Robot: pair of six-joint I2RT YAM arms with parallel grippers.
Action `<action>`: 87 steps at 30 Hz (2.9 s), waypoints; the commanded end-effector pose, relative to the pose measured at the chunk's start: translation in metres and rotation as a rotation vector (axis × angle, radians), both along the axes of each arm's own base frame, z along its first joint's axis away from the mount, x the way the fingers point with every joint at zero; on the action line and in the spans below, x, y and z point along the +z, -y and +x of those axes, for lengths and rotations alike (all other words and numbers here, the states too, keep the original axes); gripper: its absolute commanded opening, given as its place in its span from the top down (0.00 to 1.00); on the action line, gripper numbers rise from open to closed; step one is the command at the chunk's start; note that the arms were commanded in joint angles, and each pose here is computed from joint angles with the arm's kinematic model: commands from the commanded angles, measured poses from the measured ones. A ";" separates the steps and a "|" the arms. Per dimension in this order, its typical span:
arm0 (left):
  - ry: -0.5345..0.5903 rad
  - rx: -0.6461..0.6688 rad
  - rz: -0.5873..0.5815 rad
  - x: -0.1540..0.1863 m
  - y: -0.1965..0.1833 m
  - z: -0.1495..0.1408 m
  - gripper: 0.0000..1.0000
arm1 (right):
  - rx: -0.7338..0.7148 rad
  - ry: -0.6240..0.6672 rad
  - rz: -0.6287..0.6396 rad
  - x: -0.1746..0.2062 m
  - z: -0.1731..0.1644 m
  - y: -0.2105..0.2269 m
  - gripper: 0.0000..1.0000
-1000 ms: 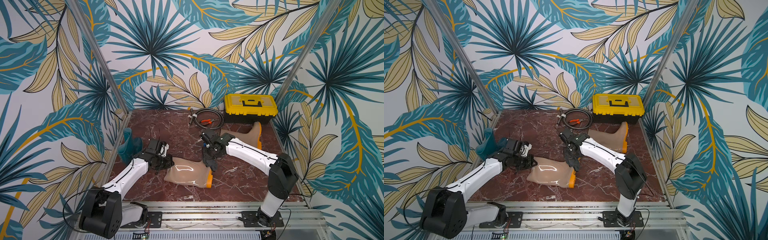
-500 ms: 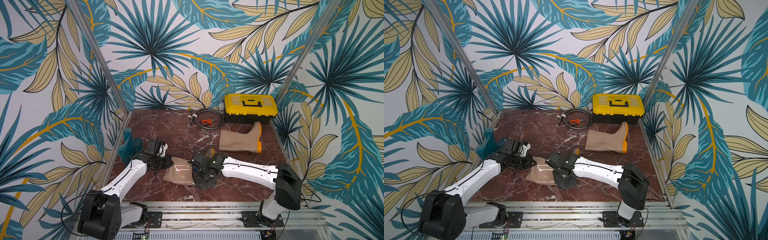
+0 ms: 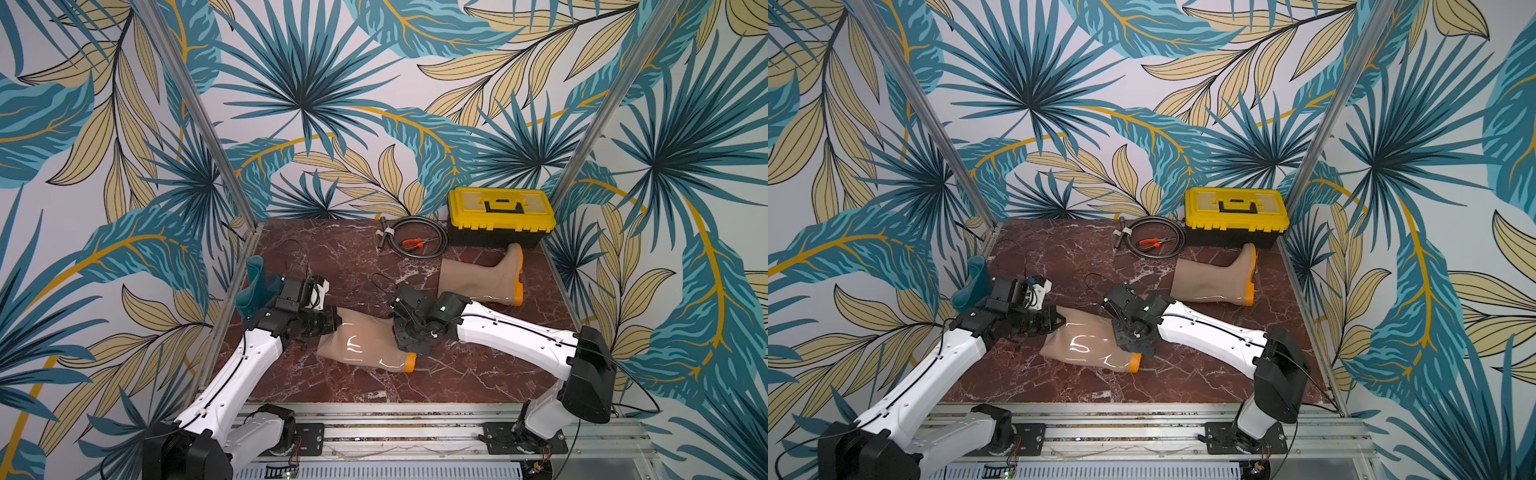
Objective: Wipe the rubber boots with a cloth
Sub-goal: Adjust the rubber boot at the center of the board, then wipe the dirt off the rubber boot.
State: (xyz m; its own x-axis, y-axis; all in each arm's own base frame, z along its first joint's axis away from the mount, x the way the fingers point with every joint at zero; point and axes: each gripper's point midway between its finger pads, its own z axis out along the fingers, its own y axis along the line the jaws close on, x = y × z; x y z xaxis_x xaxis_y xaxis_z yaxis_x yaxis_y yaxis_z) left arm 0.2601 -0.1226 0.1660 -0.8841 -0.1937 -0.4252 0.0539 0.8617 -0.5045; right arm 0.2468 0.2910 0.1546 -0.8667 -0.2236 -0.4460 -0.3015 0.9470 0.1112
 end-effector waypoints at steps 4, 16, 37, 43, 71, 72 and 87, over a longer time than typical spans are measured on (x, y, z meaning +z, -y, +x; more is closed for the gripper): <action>0.270 -0.020 0.065 0.107 -0.014 0.004 1.00 | -0.073 0.178 0.058 0.050 0.017 0.040 1.00; 0.295 -0.118 0.145 0.139 0.011 0.008 1.00 | -0.167 0.179 0.152 0.033 0.008 0.082 1.00; 0.173 -0.583 0.129 0.104 0.268 0.012 0.31 | -0.539 0.310 0.103 0.035 -0.029 0.210 1.00; 0.263 -0.475 0.159 0.137 0.206 0.002 0.27 | -0.490 0.267 0.116 0.030 -0.008 0.179 1.00; -0.122 -0.149 -0.009 -0.062 0.062 0.010 0.45 | -0.097 -0.069 0.393 -0.002 0.084 -0.071 1.00; -0.113 -0.146 -0.006 -0.060 0.060 0.009 0.46 | -0.098 -0.076 0.397 -0.005 0.085 -0.074 1.00; -0.106 -0.071 0.167 -0.095 0.029 0.014 0.33 | -0.255 -0.205 0.281 -0.087 0.074 0.005 1.00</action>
State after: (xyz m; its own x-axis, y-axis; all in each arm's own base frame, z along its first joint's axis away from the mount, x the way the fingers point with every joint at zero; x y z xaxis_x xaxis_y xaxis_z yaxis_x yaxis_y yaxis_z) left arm 0.2709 -0.1517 0.0890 -0.9253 -0.0971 -0.3665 0.0563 0.9207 -0.3861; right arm 0.3281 0.3110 0.0755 -0.9524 0.0872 -0.2921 -0.0544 0.8942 0.4443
